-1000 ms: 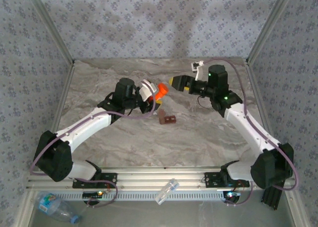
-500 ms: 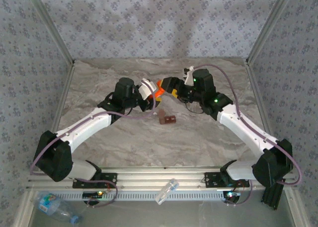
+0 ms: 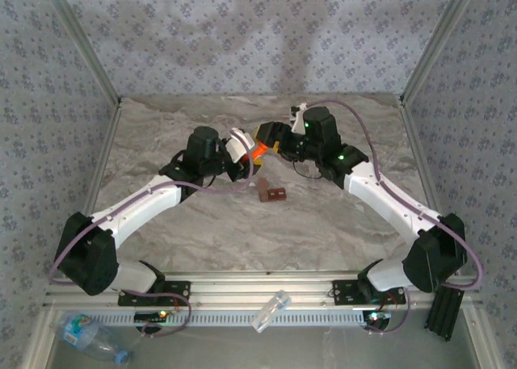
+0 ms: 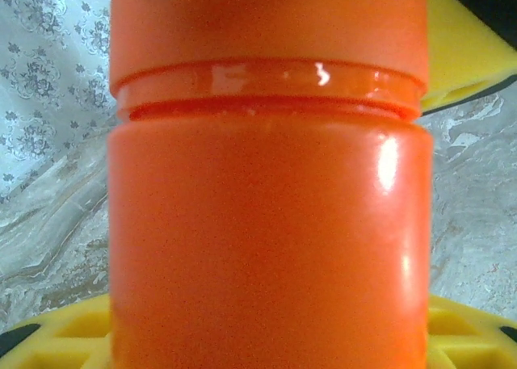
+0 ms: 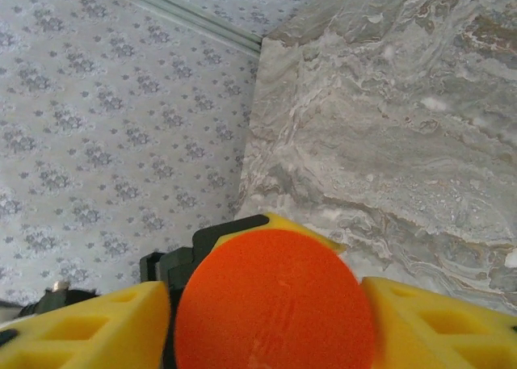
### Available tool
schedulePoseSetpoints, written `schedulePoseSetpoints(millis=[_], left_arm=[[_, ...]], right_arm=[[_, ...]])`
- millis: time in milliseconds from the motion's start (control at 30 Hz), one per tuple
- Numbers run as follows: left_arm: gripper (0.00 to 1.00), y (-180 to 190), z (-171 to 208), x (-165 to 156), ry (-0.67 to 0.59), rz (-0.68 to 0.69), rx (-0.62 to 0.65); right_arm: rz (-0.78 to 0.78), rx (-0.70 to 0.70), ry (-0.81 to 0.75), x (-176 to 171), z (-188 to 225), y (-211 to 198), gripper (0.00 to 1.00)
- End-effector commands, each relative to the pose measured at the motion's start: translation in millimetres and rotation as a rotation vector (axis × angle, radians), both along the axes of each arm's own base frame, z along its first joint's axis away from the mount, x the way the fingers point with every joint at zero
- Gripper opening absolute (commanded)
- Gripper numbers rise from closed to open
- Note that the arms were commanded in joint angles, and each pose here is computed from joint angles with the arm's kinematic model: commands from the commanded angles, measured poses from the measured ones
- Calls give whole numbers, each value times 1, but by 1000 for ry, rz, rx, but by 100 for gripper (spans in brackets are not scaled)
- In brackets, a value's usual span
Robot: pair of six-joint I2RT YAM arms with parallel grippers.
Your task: Sort the pills into containers
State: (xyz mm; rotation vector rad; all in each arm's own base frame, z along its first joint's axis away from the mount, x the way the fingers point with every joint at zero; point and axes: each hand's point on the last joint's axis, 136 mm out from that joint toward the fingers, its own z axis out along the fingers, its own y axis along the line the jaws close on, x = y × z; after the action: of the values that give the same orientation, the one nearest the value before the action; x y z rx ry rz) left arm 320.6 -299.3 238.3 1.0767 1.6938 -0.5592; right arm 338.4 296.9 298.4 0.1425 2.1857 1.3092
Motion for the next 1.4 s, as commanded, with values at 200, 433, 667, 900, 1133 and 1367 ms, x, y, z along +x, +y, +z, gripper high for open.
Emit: schedulePoseSetpoints(millis=[200,433,667,900,1133,1367], left_arm=[[0,-6,21,-8,-57,-44,-47],[0,-8,29,-27,-15,-119,-84],[0,-10,30,-36,29,-165,-115],[0,-6,25,-25,8,-109,-91],[0,-1,21,-13,-43,-54,-58],[0,-2,17,-10,-44,-48,-44]], right_arm=[[56,-4,-97,0,15,2,37],[331,-62,-439,0,10,-21,41],[420,-34,-434,4,-6,-25,39],[226,27,-310,18,6,-40,75],[-57,120,-60,25,1,-58,81],[-100,48,-32,12,2,-33,84]])
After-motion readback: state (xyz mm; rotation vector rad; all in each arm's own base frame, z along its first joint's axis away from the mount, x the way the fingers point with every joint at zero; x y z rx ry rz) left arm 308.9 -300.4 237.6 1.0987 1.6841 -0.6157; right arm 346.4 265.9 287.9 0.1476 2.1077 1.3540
